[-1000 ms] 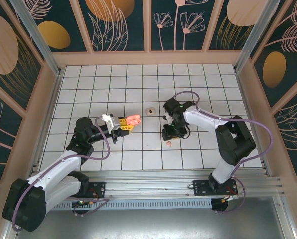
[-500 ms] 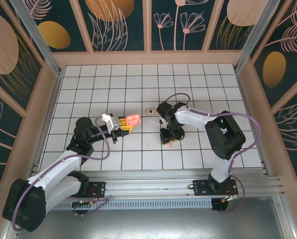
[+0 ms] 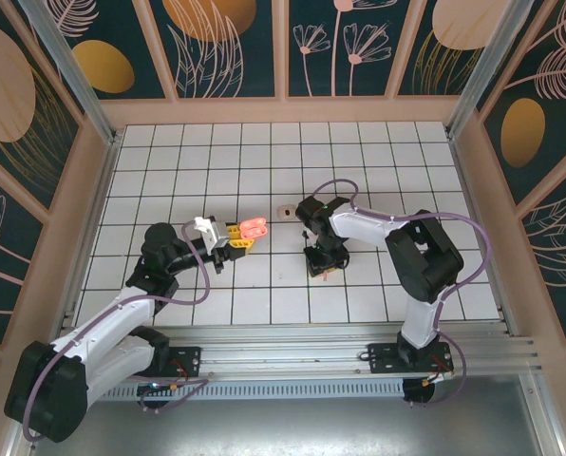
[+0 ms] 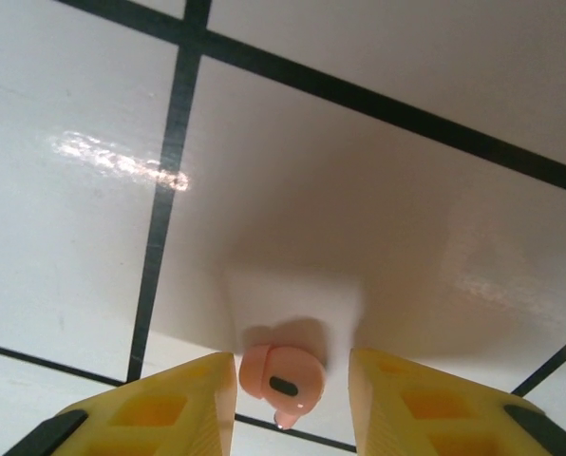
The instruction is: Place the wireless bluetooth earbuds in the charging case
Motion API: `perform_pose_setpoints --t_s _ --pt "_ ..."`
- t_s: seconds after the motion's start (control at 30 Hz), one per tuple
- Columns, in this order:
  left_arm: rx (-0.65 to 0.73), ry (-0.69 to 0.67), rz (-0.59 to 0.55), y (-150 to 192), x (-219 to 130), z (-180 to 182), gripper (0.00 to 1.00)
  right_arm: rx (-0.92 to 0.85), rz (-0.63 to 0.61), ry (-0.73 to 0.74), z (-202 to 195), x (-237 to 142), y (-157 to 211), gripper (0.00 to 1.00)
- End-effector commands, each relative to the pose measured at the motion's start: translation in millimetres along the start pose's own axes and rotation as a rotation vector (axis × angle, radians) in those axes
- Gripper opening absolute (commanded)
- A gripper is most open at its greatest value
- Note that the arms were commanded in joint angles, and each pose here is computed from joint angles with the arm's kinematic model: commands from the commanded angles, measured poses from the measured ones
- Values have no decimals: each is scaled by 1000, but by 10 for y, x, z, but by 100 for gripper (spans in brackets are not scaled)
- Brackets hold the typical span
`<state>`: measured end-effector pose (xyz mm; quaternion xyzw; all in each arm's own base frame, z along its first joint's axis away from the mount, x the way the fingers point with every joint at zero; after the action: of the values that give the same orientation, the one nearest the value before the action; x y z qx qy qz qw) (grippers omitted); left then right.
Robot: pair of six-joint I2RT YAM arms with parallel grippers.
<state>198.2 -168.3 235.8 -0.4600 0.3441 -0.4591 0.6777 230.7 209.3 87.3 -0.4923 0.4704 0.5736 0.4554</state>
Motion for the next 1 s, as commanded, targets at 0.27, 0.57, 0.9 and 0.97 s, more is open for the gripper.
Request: perform_pose_setpoints --t_s 0.27,0.57,0.9,0.97 --pt "43 -3 -30 -143 10 47 13 6 -10 65 -56 113 51 31" --pt "35 -15 -14 -82 17 47 12 11 -153 -36 76 -178 -82 27" --pt "30 -50 -6 -42 23 78 12 16 -456 -292 386 -873 -359 26" --pt "25 -55 -4 -21 23 75 11 9 -503 -331 420 -994 -378 26"
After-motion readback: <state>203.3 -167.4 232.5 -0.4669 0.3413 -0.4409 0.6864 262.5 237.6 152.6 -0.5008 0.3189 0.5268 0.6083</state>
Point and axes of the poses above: each hand's point on the last joint's axis, 136 mm out from that joint toward the fingers, its own x axis out along the fingers, its own z axis along the line the jaws close on, y = z × x, the point moved 7 cm from there along -x, back along the fingers, and after that the axes turned 15 degrees about x, right-handed, at the moved point
